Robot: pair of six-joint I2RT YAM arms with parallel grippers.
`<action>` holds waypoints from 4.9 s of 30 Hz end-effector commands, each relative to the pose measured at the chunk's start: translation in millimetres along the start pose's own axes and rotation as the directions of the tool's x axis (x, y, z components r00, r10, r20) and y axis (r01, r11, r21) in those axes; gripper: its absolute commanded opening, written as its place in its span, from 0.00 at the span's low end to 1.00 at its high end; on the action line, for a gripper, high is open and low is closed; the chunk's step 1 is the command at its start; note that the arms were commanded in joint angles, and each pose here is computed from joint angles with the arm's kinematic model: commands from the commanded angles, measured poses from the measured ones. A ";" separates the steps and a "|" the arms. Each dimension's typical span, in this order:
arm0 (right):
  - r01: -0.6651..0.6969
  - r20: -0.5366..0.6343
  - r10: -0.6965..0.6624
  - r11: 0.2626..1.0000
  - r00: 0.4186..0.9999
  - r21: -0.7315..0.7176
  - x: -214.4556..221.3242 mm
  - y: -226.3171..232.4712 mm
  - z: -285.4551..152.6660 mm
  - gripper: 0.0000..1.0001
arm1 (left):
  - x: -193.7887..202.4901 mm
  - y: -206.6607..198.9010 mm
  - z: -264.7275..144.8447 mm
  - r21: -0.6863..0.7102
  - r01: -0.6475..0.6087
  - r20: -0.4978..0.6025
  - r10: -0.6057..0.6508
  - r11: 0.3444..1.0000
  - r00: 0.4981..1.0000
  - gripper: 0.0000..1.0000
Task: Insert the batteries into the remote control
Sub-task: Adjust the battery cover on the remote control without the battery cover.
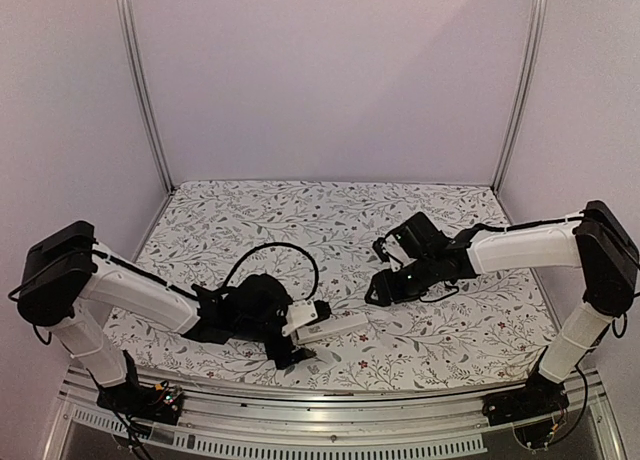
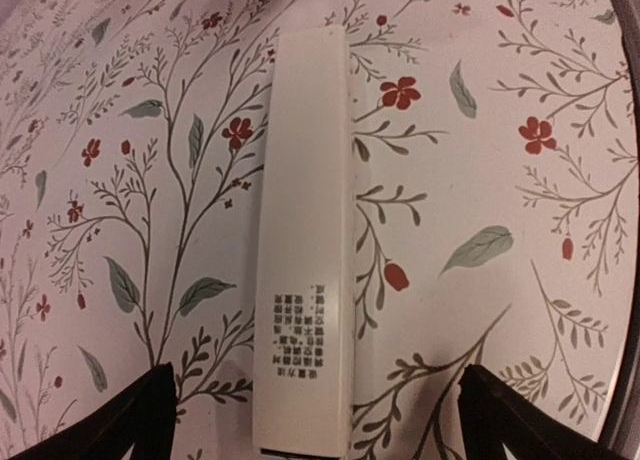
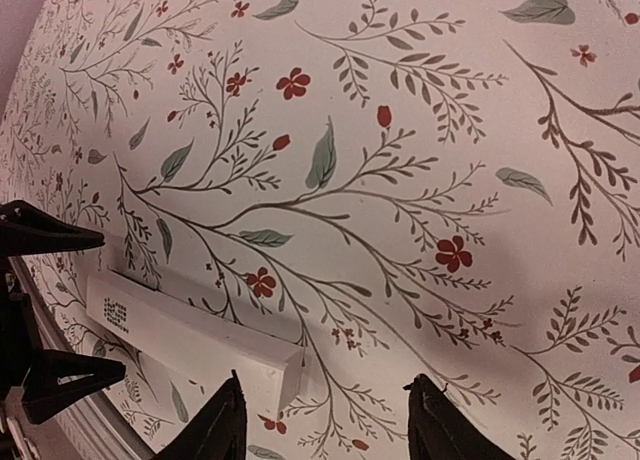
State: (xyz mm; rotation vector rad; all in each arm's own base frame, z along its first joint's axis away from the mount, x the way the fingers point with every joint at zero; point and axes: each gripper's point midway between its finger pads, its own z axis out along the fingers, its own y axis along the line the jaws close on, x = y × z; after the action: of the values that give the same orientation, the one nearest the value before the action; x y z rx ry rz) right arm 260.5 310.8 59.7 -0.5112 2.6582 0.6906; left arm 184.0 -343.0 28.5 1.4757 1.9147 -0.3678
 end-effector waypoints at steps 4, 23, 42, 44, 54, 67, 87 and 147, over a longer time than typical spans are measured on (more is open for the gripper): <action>-0.021 -0.024 0.020 0.999 1.000 -0.049 8.9 11.4 7.0 0.52 | -4.8 1.0 14.8 0.057 0.000 -0.002 0.000 0.998 1.000 0.90; -0.023 -0.098 0.016 0.997 0.995 -0.076 30.4 19.6 23.8 0.42 | -4.0 4.1 16.5 0.074 0.035 0.006 -0.035 0.997 0.999 0.61; -0.019 -0.122 0.013 0.999 0.992 -0.050 37.3 16.1 34.7 0.38 | -27.7 55.8 -6.2 -0.145 0.118 0.082 -0.107 0.982 0.991 0.70; -0.019 -0.125 0.013 0.999 0.992 -0.046 38.6 15.0 35.0 0.38 | -17.3 58.7 2.3 -0.171 0.109 0.025 -0.106 0.979 0.994 0.69; -0.010 -0.124 0.003 0.999 0.992 -0.049 35.9 17.5 33.1 0.37 | -33.7 40.3 -9.4 -0.071 0.124 0.099 -0.116 0.990 0.988 0.68; 0.305 0.087 -0.296 0.947 0.951 -0.103 -24.9 56.0 -6.8 0.51 | -59.9 54.7 -58.7 -0.068 0.213 0.254 -0.189 0.975 0.948 0.71; 0.967 0.235 -0.944 0.193 0.230 -0.170 25.1 138.9 60.0 0.79 | 19.6 154.6 -132.2 -0.435 0.657 0.470 -0.468 0.616 0.749 0.83; 0.970 0.213 -0.957 0.161 0.199 -0.180 25.0 144.5 73.8 0.60 | 22.6 147.5 -114.4 -0.417 0.573 0.398 -0.426 0.705 0.813 0.84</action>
State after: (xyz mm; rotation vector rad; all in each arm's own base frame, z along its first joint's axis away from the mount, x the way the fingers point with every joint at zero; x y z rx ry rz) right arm 199.5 451.5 23.7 -2.0389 1.5239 0.5069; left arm 280.0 -206.4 127.5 0.4397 1.9602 -0.2198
